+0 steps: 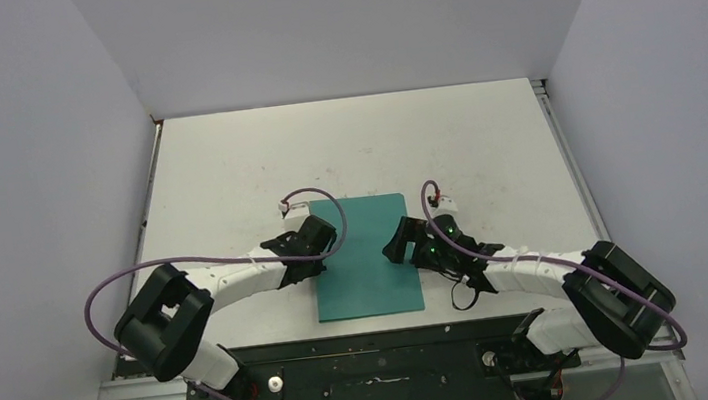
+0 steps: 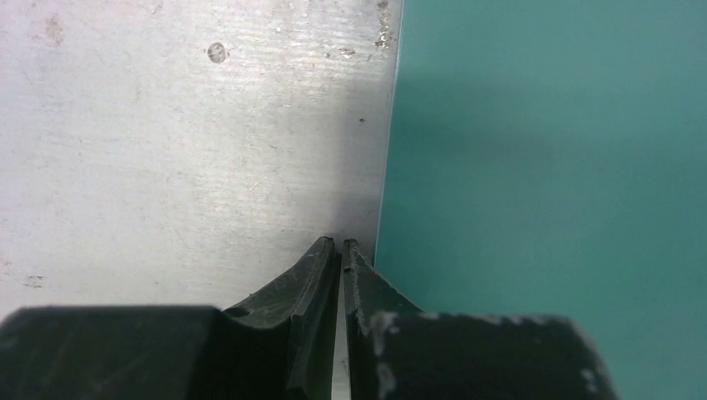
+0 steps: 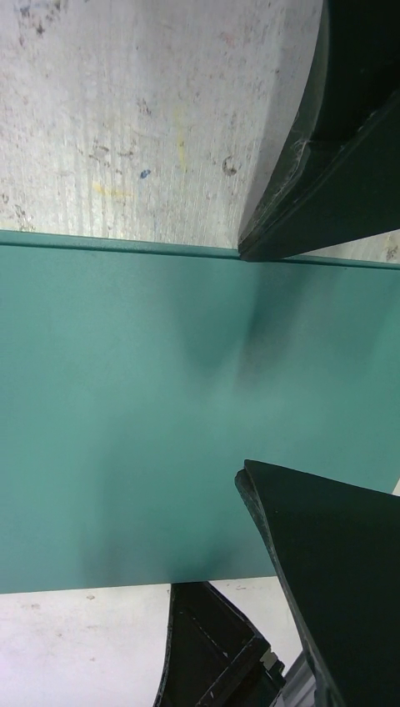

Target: Put the files into the folder

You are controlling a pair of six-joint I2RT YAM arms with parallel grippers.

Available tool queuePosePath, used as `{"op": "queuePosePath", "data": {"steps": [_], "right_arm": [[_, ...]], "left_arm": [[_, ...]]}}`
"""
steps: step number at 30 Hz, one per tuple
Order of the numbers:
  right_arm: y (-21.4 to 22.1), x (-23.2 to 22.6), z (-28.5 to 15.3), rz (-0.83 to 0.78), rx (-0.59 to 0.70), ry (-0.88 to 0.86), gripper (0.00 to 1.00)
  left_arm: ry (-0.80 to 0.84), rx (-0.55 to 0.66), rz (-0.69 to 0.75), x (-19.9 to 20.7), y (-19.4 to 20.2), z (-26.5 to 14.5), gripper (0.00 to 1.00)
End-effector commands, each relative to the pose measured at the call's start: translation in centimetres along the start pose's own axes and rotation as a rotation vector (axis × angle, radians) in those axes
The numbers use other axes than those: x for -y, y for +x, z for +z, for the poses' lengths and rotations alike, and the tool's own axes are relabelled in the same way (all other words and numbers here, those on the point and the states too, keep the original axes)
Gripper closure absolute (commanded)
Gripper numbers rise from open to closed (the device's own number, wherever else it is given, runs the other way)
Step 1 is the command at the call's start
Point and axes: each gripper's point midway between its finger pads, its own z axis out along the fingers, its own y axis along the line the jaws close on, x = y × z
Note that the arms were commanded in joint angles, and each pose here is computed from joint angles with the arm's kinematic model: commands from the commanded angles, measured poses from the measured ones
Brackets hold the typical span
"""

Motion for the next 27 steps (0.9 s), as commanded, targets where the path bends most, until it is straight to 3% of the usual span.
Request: {"op": "queuePosePath", "data": {"steps": [1,14,27], "right_arm": [[2.7,1.6,-0.6,0.025,-0.076,0.028,0.05],[2.3,3.0,-1.8,-0.001,-0.051,0.092,0.05],[-3.8,1.7,-4.8,-0.157,0.077,0.196,0.04]], "left_arm": [[0.123,-0.002,0.005,4.9,-0.1,-0.3,0.93],[0.111,0.000,0.042,6.0,0.5,-0.2,0.95],[0.182,0.025,0.035,6.0,-1.5,-3.2,0.88]]}}
